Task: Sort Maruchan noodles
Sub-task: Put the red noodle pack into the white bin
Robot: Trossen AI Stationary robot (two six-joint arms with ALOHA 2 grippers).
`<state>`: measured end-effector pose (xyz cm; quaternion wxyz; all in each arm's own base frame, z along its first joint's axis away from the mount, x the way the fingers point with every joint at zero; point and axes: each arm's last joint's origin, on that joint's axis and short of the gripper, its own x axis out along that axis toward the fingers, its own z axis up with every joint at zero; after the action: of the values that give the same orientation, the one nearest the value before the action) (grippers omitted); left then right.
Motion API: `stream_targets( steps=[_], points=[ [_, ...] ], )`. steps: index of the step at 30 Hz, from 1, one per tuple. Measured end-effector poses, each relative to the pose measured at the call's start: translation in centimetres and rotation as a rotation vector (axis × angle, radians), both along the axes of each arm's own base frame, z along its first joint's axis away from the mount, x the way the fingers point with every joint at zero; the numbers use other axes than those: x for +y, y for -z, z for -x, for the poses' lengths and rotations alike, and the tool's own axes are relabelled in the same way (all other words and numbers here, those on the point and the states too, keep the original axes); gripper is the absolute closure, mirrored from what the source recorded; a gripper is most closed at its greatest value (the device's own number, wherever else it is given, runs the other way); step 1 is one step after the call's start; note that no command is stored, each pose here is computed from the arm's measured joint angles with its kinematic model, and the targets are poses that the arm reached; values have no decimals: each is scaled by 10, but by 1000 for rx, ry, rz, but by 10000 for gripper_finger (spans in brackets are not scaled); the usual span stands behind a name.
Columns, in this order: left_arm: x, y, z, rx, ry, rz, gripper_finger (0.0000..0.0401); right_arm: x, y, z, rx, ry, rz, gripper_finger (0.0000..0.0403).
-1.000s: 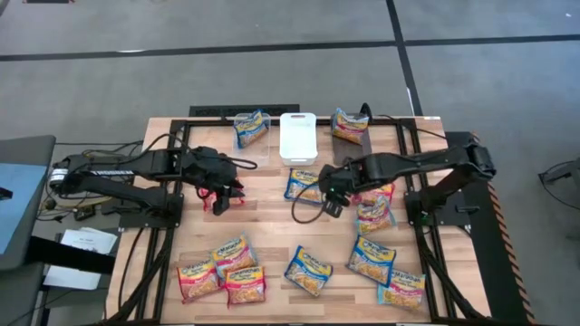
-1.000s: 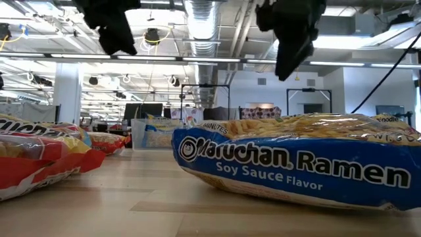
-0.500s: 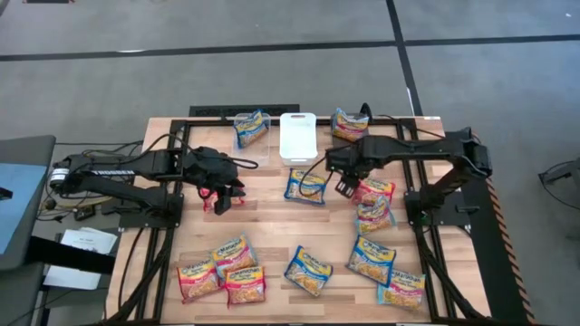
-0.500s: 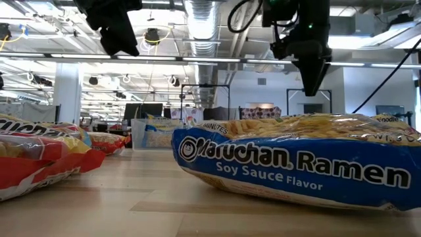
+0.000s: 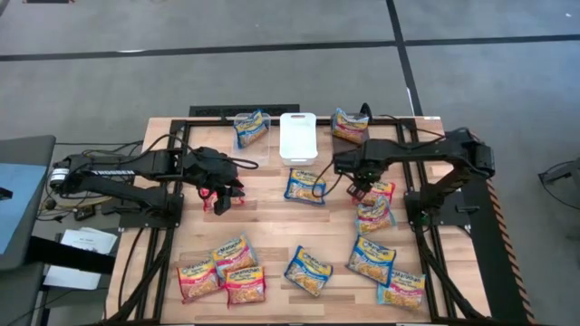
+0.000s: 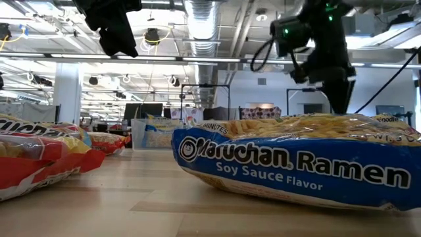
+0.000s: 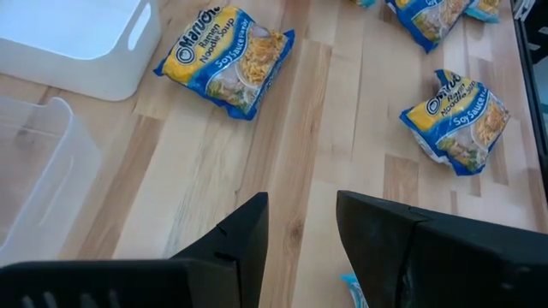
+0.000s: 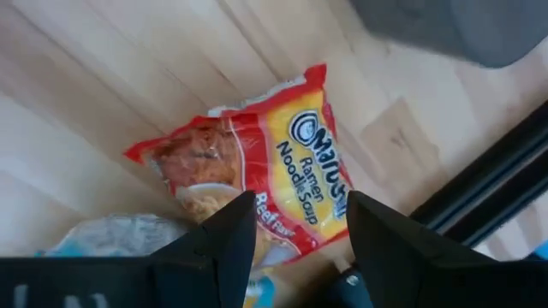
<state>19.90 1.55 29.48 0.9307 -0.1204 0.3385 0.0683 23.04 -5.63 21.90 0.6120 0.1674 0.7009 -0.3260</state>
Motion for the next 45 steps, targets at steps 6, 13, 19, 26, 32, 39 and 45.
stream_targets(
  steps=[6,13,19,26,32,39,45],
  points=[
    [0,0,0,0,0,0,276,3,24,12,49,24,-74,195],
    [0,0,0,0,0,0,275,3,45,20,32,43,-144,195],
    [0,0,0,0,0,0,275,-3,60,28,-5,70,-171,195],
    [0,0,0,0,0,0,276,-9,66,32,-30,112,-207,210],
    [0,0,0,0,-4,-3,276,-10,67,30,-61,136,-228,283],
    [0,0,0,0,-8,-4,276,-10,68,29,-71,158,-224,388],
    [0,0,0,1,4,-19,276,-6,64,26,-51,134,-213,398]
  ],
)
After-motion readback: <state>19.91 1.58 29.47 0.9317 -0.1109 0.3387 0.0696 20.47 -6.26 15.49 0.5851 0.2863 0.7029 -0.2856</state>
